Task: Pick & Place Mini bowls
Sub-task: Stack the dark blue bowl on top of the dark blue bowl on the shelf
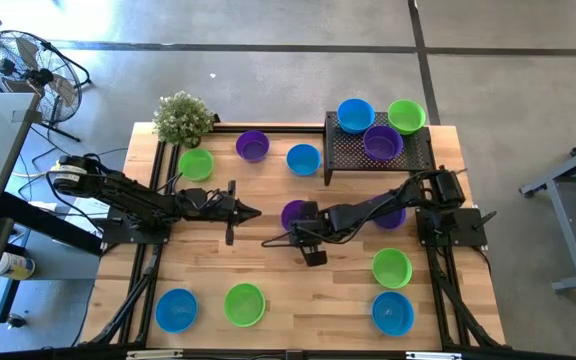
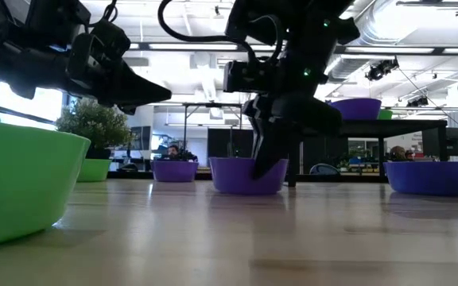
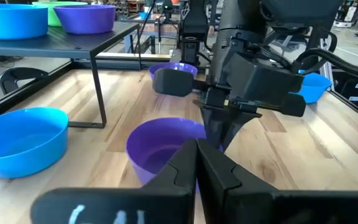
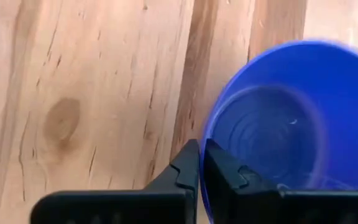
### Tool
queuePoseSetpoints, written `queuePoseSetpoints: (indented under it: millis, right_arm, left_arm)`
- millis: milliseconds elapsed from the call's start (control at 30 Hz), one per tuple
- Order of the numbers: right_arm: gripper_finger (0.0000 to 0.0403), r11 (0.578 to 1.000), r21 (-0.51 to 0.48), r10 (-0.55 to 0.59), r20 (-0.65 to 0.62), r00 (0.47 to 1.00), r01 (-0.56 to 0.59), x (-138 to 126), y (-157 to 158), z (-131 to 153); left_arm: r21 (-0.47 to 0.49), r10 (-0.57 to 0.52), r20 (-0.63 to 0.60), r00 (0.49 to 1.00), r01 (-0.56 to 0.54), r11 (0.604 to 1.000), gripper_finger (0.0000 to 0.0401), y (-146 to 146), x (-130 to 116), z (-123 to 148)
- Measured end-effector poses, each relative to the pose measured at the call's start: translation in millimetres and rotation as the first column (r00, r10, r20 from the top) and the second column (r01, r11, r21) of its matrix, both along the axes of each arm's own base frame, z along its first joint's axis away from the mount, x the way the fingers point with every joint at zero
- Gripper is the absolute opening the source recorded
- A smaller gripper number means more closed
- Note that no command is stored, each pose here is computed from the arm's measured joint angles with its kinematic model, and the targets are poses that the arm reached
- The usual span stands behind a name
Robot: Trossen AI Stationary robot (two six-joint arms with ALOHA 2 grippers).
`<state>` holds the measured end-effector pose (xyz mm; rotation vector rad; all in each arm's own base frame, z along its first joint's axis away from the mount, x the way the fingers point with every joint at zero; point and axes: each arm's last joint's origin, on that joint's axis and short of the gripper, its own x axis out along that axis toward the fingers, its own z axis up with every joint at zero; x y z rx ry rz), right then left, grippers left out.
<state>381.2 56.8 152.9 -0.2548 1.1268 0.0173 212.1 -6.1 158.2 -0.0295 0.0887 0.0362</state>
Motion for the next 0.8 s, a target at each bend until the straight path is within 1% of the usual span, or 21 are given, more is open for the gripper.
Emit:
queuePoseSetpoints:
  millis: [100,133,233,300,400,467,533,633,667,700,733,767,800]
  right_arm:
    - [0.0015,1.000,-0.003,0.005,0.004,1.000,-0.005,-1.8,0.5,4.8]
    - [0.0015,1.000,0.001,0.002,0.013,1.000,-0.002,-3.4,0.5,10.3]
    - [0.0004,1.000,0.024,-0.014,0.070,0.997,0.012,-10.7,2.3,36.3]
    - [0.0003,0.999,0.036,-0.020,0.111,0.994,0.016,-18.1,4.5,55.6]
    - [0.0002,0.996,0.081,-0.056,0.199,0.978,0.041,-30.6,4.4,88.3]
    - [0.0001,0.993,0.105,-0.084,0.241,0.967,0.060,-36.9,4.0,103.0]
    - [0.0008,0.988,0.106,-0.137,0.262,0.955,0.113,-40.0,1.9,108.9]
    - [0.0030,0.972,0.124,-0.226,0.239,0.944,0.201,-38.6,-4.3,103.4]
    - [0.0040,0.958,0.147,-0.273,0.229,0.934,0.244,-37.1,-7.4,100.5]
    - [0.0051,0.935,0.182,-0.340,0.216,0.915,0.304,-35.6,-11.9,97.6]
    - [0.0062,0.903,0.217,-0.413,0.197,0.889,0.371,-34.5,-17.2,94.7]
    - [0.0074,0.860,0.249,-0.492,0.171,0.854,0.445,-34.5,-23.0,91.7]
    - [0.0084,0.805,0.270,-0.577,0.143,0.804,0.529,-34.7,-28.5,87.7]
  left_arm:
    - [0.000,0.000,0.000,1.000,0.000,1.000,0.0002,0.0,0.0,0.0]
    - [0.000,0.000,0.000,1.000,0.000,1.000,0.0002,0.0,0.0,0.0]
    - [0.000,0.000,0.001,1.000,0.000,1.000,0.0002,0.0,0.1,0.2]
    - [0.000,0.000,0.001,1.000,0.000,1.000,0.0002,0.0,0.2,0.2]
    - [0.000,-0.001,0.000,1.000,0.001,1.000,0.0002,0.0,0.2,0.2]
    - [-0.001,-0.003,0.001,1.000,0.003,1.000,0.0002,-0.1,0.2,0.2]
    - [-0.001,-0.003,0.001,1.000,0.003,1.000,0.0002,-0.1,0.2,0.2]
    - [-0.001,-0.003,0.001,1.000,0.003,1.000,0.0002,-0.1,0.2,0.2]
    - [-0.001,-0.003,0.001,1.000,0.003,1.000,0.0002,-0.1,0.2,0.2]
    - [-0.001,-0.003,0.002,1.000,0.003,1.000,0.0002,-0.1,0.4,0.4]
    - [-0.001,-0.003,0.004,1.000,0.003,1.000,0.0002,-0.1,0.7,0.9]
    - [-0.001,-0.003,0.010,1.000,0.003,1.000,0.0002,-0.1,0.8,1.6]
    - [-0.001,-0.003,0.014,1.000,0.003,1.000,0.0002,-0.1,0.9,2.0]
